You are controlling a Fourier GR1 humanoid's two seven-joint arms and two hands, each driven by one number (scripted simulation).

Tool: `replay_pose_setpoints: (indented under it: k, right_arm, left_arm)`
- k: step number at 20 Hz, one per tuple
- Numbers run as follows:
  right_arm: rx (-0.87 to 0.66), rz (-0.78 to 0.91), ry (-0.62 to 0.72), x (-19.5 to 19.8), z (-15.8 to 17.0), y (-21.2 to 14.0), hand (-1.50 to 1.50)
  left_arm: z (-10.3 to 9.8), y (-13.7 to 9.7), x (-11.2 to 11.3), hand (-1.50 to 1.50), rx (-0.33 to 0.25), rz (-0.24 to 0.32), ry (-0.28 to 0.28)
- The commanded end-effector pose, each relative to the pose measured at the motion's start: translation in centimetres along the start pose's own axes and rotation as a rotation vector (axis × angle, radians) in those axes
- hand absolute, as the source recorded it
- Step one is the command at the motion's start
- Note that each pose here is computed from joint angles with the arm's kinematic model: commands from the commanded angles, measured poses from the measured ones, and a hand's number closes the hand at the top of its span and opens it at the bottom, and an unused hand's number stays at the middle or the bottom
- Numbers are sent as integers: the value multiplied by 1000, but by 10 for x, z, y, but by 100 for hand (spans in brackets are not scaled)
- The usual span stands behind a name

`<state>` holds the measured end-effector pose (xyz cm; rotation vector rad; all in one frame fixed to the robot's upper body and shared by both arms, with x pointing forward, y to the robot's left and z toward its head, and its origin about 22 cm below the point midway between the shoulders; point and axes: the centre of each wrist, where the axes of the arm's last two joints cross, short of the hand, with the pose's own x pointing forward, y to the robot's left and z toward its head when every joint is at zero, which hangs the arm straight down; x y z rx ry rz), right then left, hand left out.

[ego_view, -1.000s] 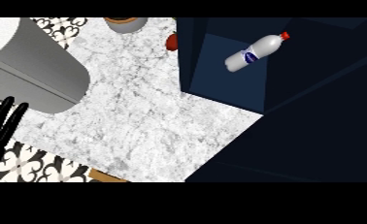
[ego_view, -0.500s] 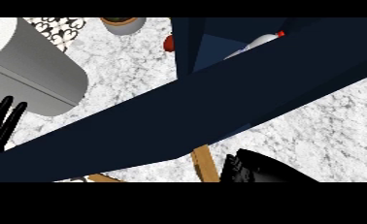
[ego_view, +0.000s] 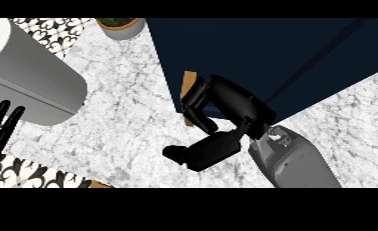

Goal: Pick up the bottled water, place it into the cabinet and close the cabinet

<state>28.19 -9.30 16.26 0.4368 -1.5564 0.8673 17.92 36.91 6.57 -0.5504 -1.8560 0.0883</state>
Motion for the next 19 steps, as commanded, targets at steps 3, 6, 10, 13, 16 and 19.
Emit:
replay_pose_setpoints:
  k: [3,6,10,13,16,19]
  right_arm:
    - [-233,-63,27,17,-53,-31,150]
    - [-295,-58,31,26,-76,-36,150]
    - [-401,-119,37,20,-86,-44,150]
    - [-459,-203,27,24,-87,-57,-150]
    - [-468,-237,25,21,-92,-52,-150]
    - [-476,-248,27,25,-98,-53,-150]
  left_arm:
    - [3,5,3,-150,21,-11,-24]
    - [5,8,0,-150,25,7,-19]
    - [9,8,-3,-150,29,18,-18]
    - [13,6,0,-150,28,3,-15]
    - [15,13,-1,-150,42,-2,-12]
    - [15,10,-1,-150,39,17,-19]
